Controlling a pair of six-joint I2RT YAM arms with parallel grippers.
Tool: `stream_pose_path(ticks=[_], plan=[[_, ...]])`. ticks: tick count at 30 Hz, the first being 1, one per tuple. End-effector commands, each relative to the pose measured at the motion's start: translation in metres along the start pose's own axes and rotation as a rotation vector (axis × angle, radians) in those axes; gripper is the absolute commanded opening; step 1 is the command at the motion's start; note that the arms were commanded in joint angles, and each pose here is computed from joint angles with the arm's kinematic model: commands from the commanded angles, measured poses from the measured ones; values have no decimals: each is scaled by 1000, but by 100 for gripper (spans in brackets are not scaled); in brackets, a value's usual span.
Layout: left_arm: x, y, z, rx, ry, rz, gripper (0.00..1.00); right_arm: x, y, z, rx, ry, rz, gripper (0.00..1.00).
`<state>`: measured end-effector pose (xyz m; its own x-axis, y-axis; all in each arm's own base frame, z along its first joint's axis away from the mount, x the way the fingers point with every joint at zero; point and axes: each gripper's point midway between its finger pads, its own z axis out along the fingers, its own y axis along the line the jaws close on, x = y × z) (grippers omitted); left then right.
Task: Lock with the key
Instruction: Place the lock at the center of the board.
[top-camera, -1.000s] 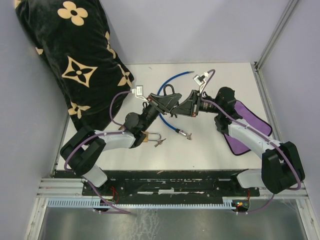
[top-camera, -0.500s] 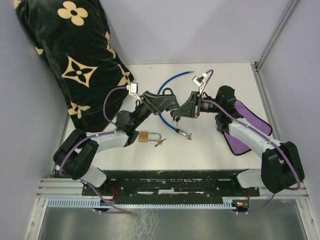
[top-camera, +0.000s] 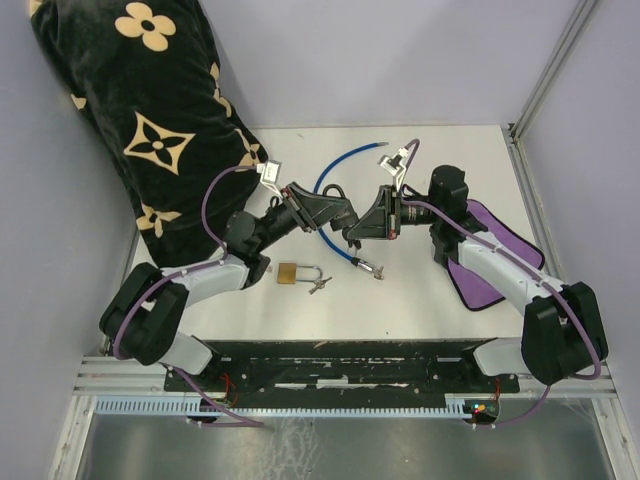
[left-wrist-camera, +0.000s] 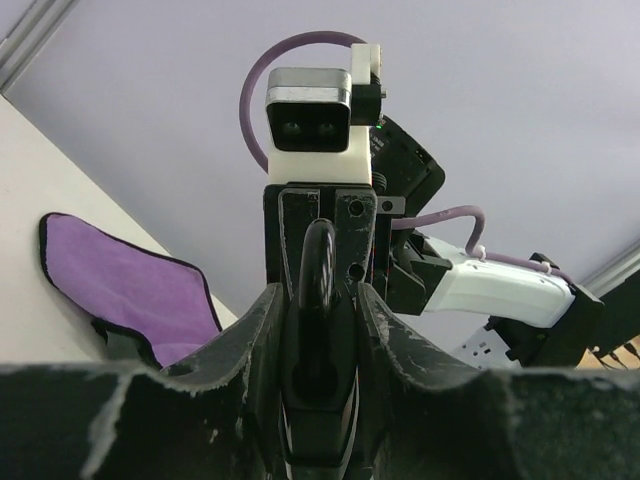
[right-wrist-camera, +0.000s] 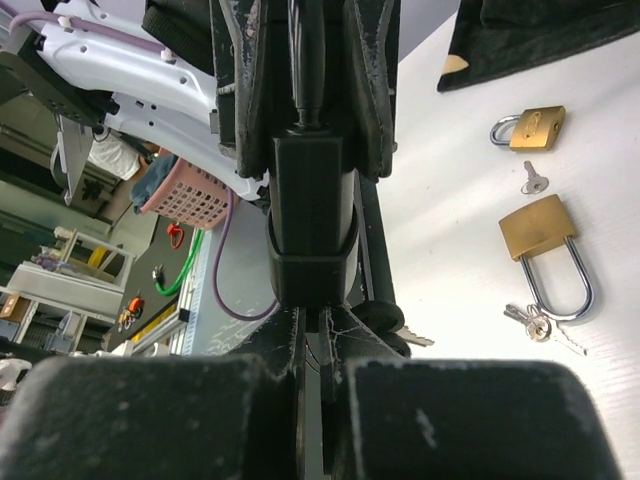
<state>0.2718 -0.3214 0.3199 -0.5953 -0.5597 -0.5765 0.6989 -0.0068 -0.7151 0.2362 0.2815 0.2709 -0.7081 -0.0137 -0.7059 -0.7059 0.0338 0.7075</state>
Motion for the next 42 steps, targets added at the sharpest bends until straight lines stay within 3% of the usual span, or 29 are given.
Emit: stream_pose_path(ticks=[1, 7, 12, 15, 21, 24, 26, 32, 38, 40, 42], plan=[[-11, -34, 2, 129, -3, 52, 3, -22, 9, 2, -17, -18, -148, 2], [-94, -27, -28, 44, -316, 122, 3, 3, 2, 18, -36, 57, -128, 2], [-118, -18, -46, -4, -430, 113, 3, 11, -12, 25, -25, 76, -94, 2], [-108, 16, -58, -104, -380, 78, 3, 20, -43, 24, 93, 93, -87, 2], [-44, 142, -122, -513, -104, -115, 3, 39, -95, 42, 175, 214, -14, 2], [-27, 189, -156, -687, -48, -142, 3, 43, -127, 63, 269, 312, -77, 5], [-23, 215, -172, -791, -36, -137, 4, 40, -153, 81, 323, 322, -23, 6], [-47, 262, -198, -1001, -72, -6, 20, 34, -212, 128, 478, 368, 0, 8], [-64, 288, -212, -1131, -103, 22, 38, 22, -261, 146, 617, 333, 34, 13], [-73, 287, -213, -1147, -137, 32, 47, 15, -269, 148, 648, 327, 17, 19], [-82, 283, -213, -1157, -165, 56, 60, 9, -270, 148, 657, 339, -16, 33]])
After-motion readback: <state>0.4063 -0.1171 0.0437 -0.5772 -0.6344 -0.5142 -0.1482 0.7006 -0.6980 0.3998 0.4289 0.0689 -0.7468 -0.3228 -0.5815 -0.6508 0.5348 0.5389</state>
